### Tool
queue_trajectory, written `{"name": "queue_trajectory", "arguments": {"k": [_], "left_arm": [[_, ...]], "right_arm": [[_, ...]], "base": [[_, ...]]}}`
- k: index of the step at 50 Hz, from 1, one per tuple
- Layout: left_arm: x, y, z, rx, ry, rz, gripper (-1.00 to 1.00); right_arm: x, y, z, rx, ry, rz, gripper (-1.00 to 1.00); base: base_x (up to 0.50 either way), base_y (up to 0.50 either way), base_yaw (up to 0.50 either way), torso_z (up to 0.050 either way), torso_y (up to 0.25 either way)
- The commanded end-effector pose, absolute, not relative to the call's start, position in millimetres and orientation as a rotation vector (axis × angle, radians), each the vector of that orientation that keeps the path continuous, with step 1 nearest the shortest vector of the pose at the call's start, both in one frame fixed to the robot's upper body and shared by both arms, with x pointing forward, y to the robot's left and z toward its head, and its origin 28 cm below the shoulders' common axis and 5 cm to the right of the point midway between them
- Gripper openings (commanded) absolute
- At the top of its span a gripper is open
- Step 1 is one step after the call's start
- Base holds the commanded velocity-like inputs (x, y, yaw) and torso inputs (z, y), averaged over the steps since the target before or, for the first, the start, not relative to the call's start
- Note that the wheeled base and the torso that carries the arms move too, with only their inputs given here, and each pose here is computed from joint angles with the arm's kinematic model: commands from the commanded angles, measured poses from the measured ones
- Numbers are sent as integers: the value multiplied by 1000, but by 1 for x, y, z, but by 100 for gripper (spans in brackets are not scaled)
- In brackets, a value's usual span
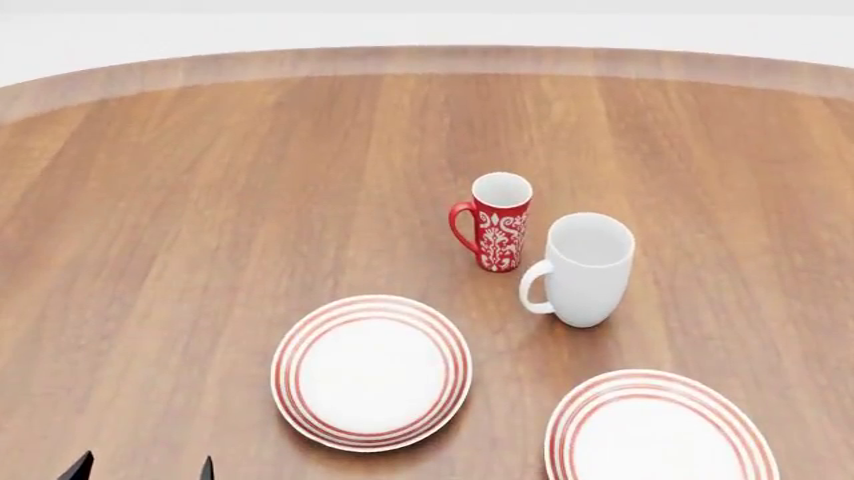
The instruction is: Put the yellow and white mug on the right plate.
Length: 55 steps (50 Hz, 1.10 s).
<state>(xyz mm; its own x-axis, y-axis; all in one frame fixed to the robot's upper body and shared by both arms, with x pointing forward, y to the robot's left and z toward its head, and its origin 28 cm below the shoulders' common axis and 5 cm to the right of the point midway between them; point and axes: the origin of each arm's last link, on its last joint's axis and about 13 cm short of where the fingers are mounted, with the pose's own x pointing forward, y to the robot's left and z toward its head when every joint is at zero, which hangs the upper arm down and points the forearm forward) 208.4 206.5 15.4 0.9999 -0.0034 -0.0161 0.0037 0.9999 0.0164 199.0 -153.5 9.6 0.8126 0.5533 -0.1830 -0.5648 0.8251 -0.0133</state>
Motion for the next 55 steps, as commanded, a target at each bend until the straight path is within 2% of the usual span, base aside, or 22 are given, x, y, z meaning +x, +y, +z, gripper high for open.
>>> {"name": "queue_trajectory", "arguments": {"k": [1, 9, 24, 39, 55], "left_arm": [[209, 205, 15, 24, 7, -4, 100], [210, 206, 15, 25, 6, -1, 100], [210, 206, 15, 25, 6, -1, 100], [209, 206, 15, 24, 3, -2, 100], [210, 206, 14, 21, 6, -3, 100]], "right_arm": [[186, -151, 10, -102, 148, 801, 100], [182, -147, 3, -149, 185, 864, 100], [192, -141, -6, -178, 251, 822, 100], [220, -138, -9, -218, 286, 816, 100], [231, -127, -16, -245, 312, 850, 100]], "base": [[0, 0, 0, 0, 0], [0, 0, 0, 0, 0], [0, 0, 0, 0, 0], [0, 0, 0, 0, 0], [0, 0, 0, 0, 0]]}}
